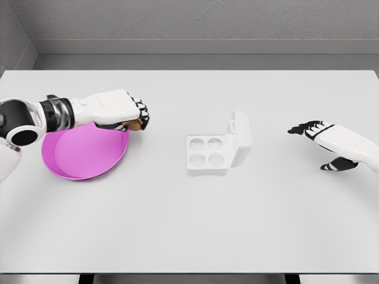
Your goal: Pack egg into the box and close the box lid
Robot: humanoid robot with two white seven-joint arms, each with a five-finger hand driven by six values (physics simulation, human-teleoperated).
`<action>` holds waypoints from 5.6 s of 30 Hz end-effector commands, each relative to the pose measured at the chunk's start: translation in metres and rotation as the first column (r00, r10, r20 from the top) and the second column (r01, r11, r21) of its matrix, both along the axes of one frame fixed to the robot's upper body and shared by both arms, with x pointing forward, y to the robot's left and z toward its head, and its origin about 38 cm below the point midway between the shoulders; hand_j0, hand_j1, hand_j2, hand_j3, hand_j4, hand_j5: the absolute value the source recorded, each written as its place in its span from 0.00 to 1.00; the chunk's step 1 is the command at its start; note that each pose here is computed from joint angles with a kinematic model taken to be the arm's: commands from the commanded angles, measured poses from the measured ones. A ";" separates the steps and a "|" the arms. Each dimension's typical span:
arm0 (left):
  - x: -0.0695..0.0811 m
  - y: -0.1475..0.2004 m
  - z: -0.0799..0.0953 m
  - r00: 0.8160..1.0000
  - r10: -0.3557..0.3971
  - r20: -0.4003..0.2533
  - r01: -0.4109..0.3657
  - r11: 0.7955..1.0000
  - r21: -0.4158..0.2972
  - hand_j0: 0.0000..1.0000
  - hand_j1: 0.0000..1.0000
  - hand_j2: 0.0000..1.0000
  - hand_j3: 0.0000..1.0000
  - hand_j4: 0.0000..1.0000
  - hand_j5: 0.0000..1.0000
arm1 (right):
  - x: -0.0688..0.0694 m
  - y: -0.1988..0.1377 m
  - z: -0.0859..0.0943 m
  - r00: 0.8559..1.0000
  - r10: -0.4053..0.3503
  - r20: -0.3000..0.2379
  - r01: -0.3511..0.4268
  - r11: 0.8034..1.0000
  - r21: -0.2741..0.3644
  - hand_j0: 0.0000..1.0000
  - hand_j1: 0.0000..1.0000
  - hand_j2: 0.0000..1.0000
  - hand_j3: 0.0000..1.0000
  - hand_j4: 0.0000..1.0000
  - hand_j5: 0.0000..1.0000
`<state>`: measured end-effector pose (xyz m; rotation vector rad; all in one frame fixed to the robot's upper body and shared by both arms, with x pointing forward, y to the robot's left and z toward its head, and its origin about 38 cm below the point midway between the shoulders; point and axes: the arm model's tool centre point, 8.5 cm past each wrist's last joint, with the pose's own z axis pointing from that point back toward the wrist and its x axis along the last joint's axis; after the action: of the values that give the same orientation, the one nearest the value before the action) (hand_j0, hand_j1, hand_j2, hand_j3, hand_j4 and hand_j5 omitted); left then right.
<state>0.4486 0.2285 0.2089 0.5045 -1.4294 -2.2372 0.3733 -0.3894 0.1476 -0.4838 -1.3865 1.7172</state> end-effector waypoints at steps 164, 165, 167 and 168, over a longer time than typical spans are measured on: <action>-0.098 0.128 0.009 0.967 0.123 -0.221 -0.236 0.756 -0.611 1.00 1.00 1.00 1.00 1.00 1.00 | -0.024 0.086 0.020 0.969 0.239 0.065 -0.245 0.964 0.105 1.00 1.00 1.00 1.00 1.00 1.00; -0.098 0.127 0.009 0.967 0.123 -0.221 -0.236 0.756 -0.611 1.00 1.00 1.00 1.00 1.00 1.00 | -0.026 0.092 0.024 0.964 0.256 0.075 -0.263 0.958 0.110 1.00 1.00 1.00 1.00 1.00 1.00; -0.098 0.128 0.009 0.967 0.124 -0.223 -0.237 0.755 -0.611 1.00 1.00 1.00 1.00 1.00 1.00 | -0.026 0.095 0.024 0.963 0.259 0.078 -0.267 0.957 0.117 1.00 1.00 1.00 1.00 1.00 1.00; -0.098 0.128 0.009 0.967 0.123 -0.221 -0.236 0.757 -0.610 1.00 1.00 1.00 1.00 1.00 1.00 | -0.027 0.097 0.024 0.962 0.262 0.079 -0.270 0.955 0.121 1.00 1.00 1.00 1.00 1.00 1.00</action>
<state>0.3507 0.3555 0.2168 0.2029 -1.8223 -1.4730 0.3477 -0.2963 0.1701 -0.2987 -1.6442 1.8260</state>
